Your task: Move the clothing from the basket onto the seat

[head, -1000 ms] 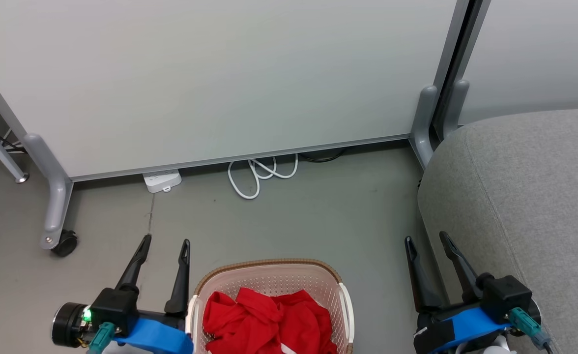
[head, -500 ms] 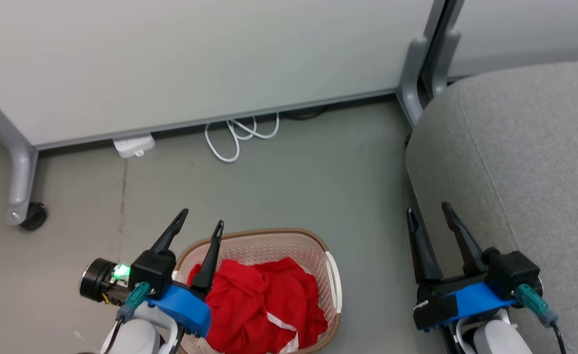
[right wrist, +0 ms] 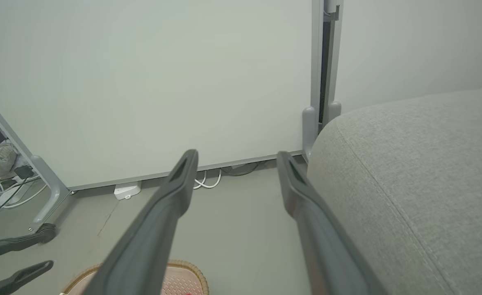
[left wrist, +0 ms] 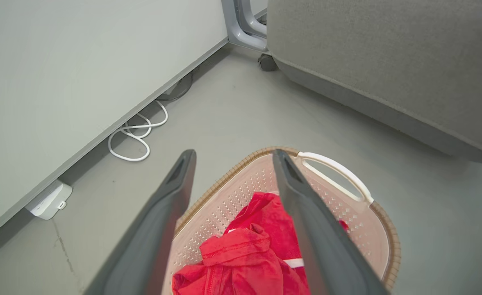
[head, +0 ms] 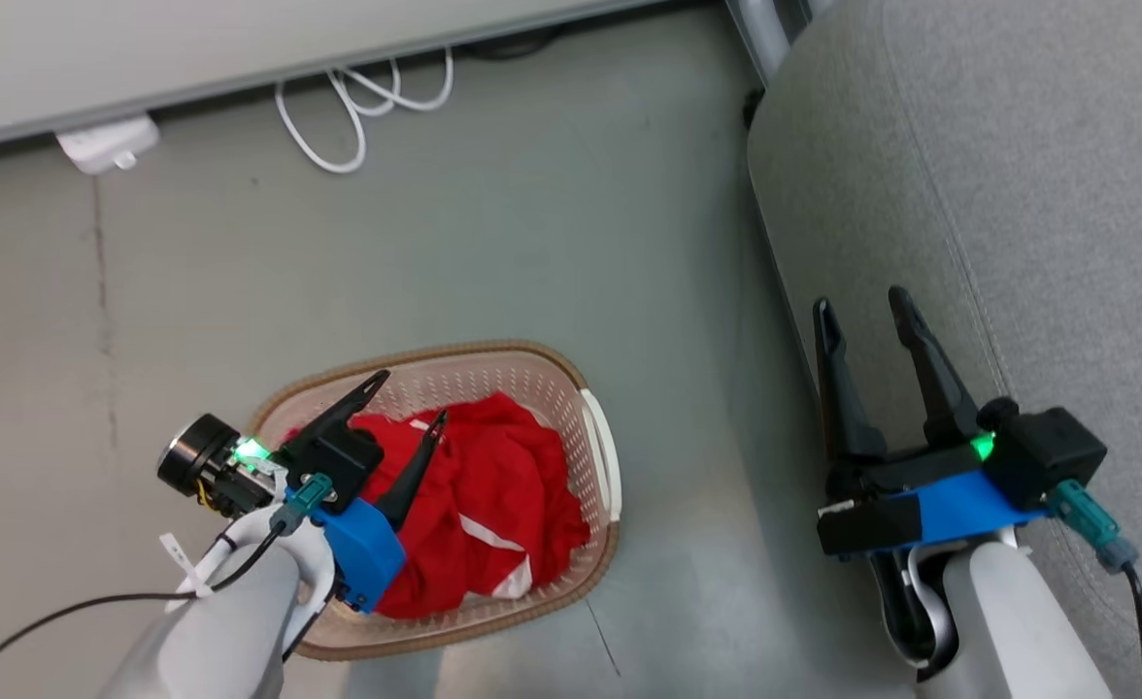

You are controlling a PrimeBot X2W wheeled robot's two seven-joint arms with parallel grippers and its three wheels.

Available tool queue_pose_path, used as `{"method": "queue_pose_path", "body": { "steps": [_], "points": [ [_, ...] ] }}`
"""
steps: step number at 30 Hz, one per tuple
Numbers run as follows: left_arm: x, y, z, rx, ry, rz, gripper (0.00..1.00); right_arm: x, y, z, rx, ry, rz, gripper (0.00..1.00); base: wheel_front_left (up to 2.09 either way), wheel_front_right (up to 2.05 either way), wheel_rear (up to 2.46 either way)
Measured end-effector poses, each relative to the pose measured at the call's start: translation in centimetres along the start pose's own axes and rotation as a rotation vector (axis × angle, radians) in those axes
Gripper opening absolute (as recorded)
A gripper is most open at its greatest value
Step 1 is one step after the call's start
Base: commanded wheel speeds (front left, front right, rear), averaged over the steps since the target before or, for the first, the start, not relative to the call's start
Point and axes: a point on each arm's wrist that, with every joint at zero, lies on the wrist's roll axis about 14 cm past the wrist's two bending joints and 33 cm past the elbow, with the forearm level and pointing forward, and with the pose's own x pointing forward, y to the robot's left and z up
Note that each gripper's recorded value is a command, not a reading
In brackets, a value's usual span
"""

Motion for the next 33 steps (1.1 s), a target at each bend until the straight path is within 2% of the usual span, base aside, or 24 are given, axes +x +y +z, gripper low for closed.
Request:
{"method": "queue_pose_path", "body": {
  "steps": [9, 20, 33],
  "points": [
    [3.2, -3.0, -7.8, 0.07, 0.195, -0.205, 1.0, 2.0, -2.1, -2.8, -0.006, 0.052, -0.041, 1.0, 0.0, 0.0, 0.0],
    [2.9, -5.9, -18.5, 0.228, 0.471, -0.45, 1.0, 3.9, -3.6, -6.5, -0.014, 0.114, -0.058, 1.0, 0.0, 0.0, 0.0],
    [4.1, -4.4, -26.2, 0.315, 0.662, -0.516, 1.0, 3.9, -6.1, -11.1, -0.033, 0.205, -0.112, 1.0, 0.0, 0.0, 0.0]
  ]
}}
